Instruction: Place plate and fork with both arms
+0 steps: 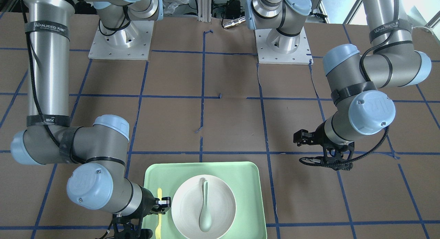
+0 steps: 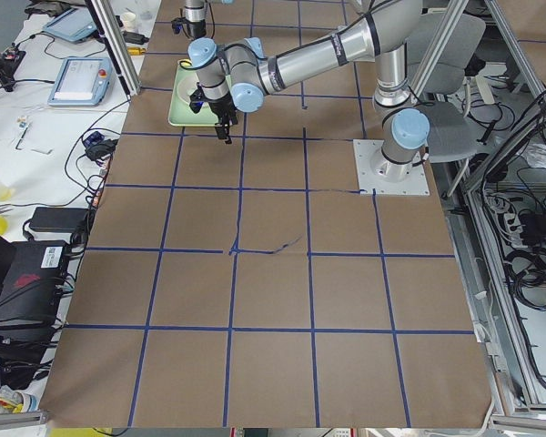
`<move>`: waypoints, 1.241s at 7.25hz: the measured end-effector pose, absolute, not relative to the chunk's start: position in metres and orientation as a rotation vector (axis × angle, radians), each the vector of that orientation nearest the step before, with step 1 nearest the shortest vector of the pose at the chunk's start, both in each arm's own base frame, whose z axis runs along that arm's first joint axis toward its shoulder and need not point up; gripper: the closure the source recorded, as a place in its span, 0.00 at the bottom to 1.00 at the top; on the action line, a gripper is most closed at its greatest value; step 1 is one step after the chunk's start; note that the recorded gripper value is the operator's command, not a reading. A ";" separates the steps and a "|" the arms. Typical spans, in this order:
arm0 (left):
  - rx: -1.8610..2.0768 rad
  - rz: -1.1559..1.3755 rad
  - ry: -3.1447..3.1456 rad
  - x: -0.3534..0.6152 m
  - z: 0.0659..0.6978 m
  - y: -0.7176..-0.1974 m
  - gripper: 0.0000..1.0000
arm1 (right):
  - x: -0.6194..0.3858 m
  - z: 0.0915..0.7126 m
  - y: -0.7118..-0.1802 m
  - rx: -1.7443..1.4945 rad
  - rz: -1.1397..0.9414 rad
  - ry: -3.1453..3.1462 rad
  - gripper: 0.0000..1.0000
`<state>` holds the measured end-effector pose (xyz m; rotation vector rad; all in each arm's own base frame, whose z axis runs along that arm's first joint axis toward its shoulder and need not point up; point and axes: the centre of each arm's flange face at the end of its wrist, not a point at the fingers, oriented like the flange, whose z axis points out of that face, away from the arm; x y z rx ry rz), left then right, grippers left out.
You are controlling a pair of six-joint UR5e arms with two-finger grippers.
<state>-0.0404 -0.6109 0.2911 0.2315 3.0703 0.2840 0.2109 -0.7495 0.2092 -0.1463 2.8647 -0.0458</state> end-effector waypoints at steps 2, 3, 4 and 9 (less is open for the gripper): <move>0.229 0.290 3.070 -0.040 0.289 -0.611 0.00 | 0.210 0.196 -0.745 -0.141 -0.016 2.866 0.00; 0.230 0.288 3.069 -0.040 0.288 -0.612 0.00 | 0.209 0.195 -0.744 -0.147 -0.020 2.872 0.00; 0.230 0.283 3.069 -0.040 0.287 -0.613 0.00 | 0.208 0.197 -0.744 -0.154 -0.029 2.879 0.00; 0.169 0.150 3.074 -0.075 0.334 -0.601 0.00 | 0.183 0.306 -0.698 -0.191 -0.057 3.097 0.00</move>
